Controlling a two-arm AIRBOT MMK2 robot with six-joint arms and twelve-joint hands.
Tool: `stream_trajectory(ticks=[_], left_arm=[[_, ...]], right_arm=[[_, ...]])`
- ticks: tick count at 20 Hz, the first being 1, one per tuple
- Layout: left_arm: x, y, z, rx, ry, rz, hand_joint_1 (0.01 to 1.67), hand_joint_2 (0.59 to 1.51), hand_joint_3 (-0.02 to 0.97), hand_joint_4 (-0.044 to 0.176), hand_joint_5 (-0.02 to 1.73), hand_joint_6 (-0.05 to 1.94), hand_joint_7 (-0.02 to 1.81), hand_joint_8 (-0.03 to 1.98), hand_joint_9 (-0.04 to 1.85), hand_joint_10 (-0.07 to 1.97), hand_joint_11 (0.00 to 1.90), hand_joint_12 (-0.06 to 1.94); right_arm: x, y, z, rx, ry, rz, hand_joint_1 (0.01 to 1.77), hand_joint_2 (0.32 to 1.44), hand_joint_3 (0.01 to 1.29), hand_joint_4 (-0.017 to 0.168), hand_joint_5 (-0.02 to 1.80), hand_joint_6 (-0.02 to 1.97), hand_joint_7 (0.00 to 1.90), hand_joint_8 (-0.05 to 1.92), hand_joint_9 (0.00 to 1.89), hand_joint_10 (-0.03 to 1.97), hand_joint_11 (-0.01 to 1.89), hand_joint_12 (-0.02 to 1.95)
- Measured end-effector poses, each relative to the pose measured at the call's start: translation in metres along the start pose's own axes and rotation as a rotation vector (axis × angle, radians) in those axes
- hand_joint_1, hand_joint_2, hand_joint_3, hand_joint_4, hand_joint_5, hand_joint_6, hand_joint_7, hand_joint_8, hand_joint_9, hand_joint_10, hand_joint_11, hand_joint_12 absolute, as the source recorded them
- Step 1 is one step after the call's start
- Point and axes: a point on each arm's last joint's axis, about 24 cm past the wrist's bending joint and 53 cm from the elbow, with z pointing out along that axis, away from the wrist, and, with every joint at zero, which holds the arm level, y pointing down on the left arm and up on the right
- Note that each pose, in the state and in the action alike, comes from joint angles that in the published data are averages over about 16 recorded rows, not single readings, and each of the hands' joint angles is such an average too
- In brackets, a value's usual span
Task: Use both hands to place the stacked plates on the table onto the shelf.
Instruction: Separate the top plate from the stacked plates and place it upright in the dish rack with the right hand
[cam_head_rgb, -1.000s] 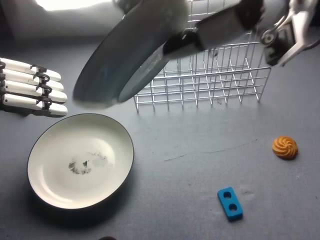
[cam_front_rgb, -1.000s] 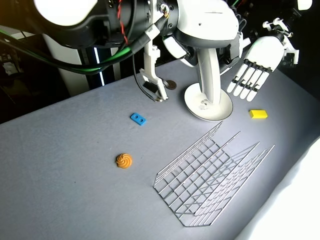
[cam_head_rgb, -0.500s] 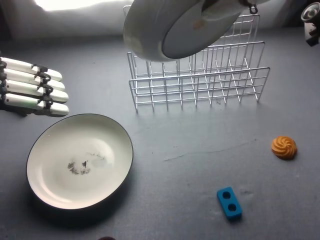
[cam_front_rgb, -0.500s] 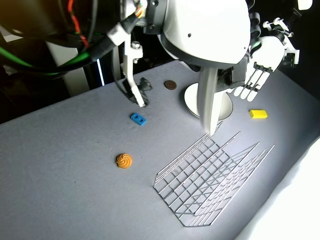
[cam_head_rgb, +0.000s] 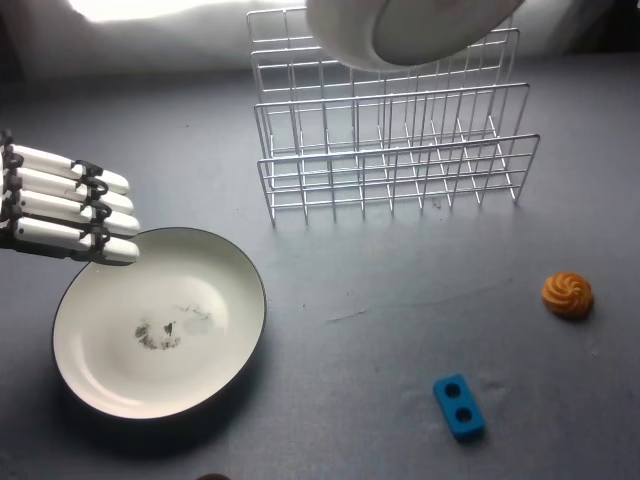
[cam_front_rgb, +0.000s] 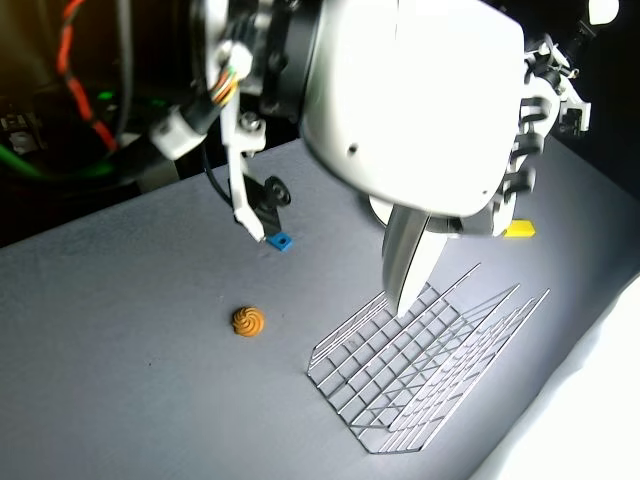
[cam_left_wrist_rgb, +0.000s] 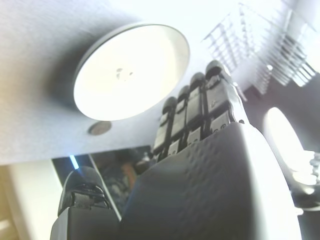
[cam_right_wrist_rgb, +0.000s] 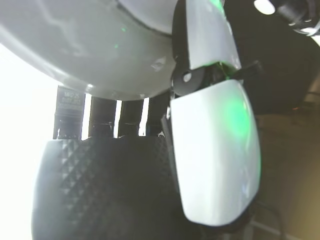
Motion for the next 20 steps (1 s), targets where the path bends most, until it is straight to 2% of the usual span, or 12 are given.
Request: stream_trajectory(ticks=[3, 7, 10, 20], left_arm=[[0.008, 0.001, 0.002, -0.004, 0.022, -0.005, 0.02, 1.063, 0.020, 0.007, 0.02, 0.01, 0.02, -0.01, 0.02, 0.01, 0.02, -0.02], [0.017, 0.003, 0.004, -0.013, 0.044, -0.011, 0.02, 1.061, 0.020, 0.007, 0.02, 0.01, 0.02, -0.02, 0.02, 0.01, 0.02, -0.02], [0.022, 0.006, 0.005, -0.021, 0.058, -0.015, 0.02, 1.060, 0.020, 0.007, 0.02, 0.01, 0.02, -0.02, 0.02, 0.01, 0.02, -0.02], [0.030, 0.014, 0.006, -0.046, 0.078, -0.021, 0.02, 1.061, 0.020, 0.007, 0.02, 0.01, 0.02, -0.02, 0.02, 0.01, 0.02, -0.02]], right_arm=[[-0.002, -0.010, -0.001, 0.022, 0.025, 0.033, 1.36, 0.98, 0.01, -0.006, 0.93, 0.91, 1.09, 0.76, 1.04, 1.01, 0.88, 1.30], [-0.002, -0.022, -0.002, 0.061, 0.063, 0.072, 1.37, 0.99, 0.01, -0.008, 0.93, 0.89, 1.08, 0.75, 1.02, 1.10, 0.88, 1.31], [-0.004, -0.028, -0.001, 0.081, 0.071, 0.102, 1.37, 1.00, 0.01, -0.009, 0.93, 0.88, 1.08, 0.76, 1.01, 1.10, 0.88, 1.32], [-0.040, -0.031, 0.004, 0.088, -0.041, 0.145, 1.37, 1.01, 0.01, -0.009, 0.92, 0.89, 1.05, 0.81, 1.00, 1.12, 0.87, 1.33]])
